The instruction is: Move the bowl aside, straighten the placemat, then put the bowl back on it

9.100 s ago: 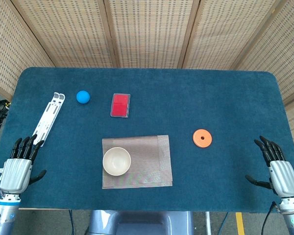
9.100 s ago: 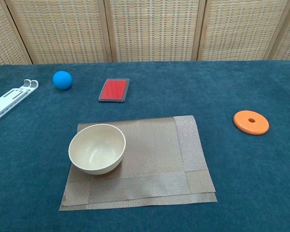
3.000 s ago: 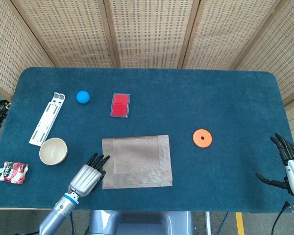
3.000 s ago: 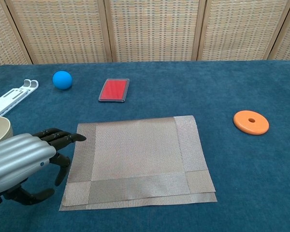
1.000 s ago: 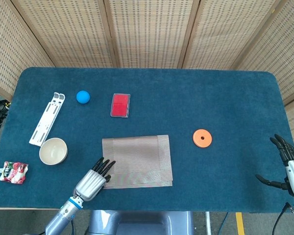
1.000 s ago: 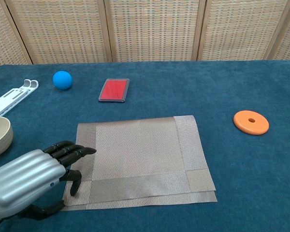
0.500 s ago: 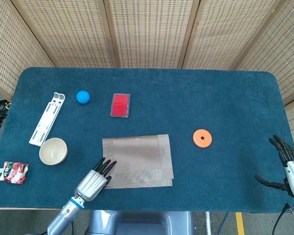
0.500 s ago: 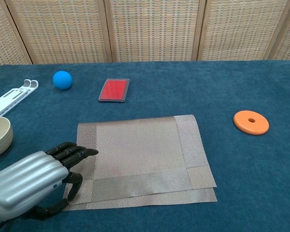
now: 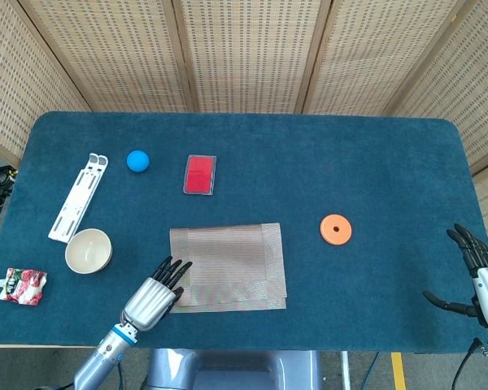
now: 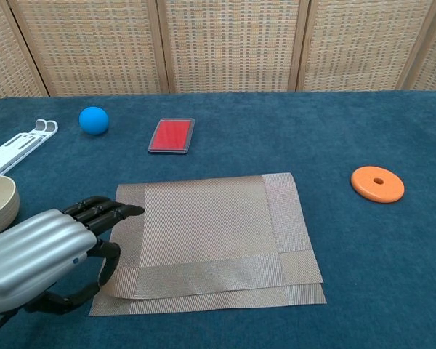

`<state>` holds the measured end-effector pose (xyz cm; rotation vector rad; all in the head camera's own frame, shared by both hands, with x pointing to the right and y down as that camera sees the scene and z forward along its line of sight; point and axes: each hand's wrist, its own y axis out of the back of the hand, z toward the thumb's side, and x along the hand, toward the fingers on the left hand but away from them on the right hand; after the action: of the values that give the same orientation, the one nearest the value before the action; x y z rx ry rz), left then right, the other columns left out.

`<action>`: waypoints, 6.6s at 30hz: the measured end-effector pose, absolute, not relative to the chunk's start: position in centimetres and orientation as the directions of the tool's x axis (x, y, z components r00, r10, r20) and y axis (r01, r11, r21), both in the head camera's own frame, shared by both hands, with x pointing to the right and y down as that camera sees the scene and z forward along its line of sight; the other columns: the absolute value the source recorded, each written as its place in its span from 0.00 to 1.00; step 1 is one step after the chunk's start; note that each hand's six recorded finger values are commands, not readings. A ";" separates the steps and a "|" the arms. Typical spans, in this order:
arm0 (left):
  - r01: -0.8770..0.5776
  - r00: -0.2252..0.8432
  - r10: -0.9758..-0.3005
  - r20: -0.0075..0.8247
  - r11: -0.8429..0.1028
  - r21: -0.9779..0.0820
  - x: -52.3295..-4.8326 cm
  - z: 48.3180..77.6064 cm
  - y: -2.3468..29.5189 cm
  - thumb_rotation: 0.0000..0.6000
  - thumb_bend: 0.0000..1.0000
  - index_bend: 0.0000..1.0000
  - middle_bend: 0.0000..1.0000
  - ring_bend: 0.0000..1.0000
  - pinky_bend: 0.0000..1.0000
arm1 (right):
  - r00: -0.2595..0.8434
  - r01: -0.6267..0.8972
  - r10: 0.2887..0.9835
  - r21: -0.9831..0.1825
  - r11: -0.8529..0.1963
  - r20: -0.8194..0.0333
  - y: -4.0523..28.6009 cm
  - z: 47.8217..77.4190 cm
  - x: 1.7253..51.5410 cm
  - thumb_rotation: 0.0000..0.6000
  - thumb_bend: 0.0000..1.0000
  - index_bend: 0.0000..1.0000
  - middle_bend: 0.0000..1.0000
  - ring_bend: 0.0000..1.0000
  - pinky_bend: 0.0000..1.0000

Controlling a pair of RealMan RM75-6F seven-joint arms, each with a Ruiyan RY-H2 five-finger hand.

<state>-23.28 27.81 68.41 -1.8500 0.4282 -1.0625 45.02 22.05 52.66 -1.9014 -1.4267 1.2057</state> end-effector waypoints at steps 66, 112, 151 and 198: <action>0.047 0.161 -0.898 0.410 -0.407 -0.912 -31.3 67.6 4.7 1.00 0.12 0.12 0.00 0.00 0.00 | -0.101 0.412 0.889 -0.833 -0.371 -0.446 22.3 56.5 48.5 1.00 0.15 0.11 0.00 0.00 0.00; -0.061 0.016 -0.917 0.399 -0.399 -0.915 -43.9 59.4 20.1 1.00 0.11 0.11 0.00 0.00 0.00 | 0.499 0.428 0.781 -0.676 -0.600 -0.377 24.5 57.6 24.5 1.00 0.09 0.14 0.00 0.00 0.00; -0.076 0.013 -0.909 0.417 -0.417 -0.906 -44.1 60.2 20.0 1.00 0.11 0.11 0.00 0.00 0.00 | 0.403 0.352 0.769 -0.692 -0.631 -0.496 25.8 66.3 17.5 1.00 0.08 0.00 0.00 0.00 0.00; -0.081 0.007 -0.901 0.434 -0.433 -0.898 -44.2 60.8 19.9 1.00 0.11 0.10 0.00 0.00 0.00 | 0.321 0.292 0.761 -0.705 -0.646 -0.564 26.7 71.3 17.0 1.00 0.21 0.00 0.00 0.00 0.00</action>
<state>-44.19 19.91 60.83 -1.5925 1.0319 -1.5022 17.05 26.73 71.33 -2.1100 -0.9267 1.2902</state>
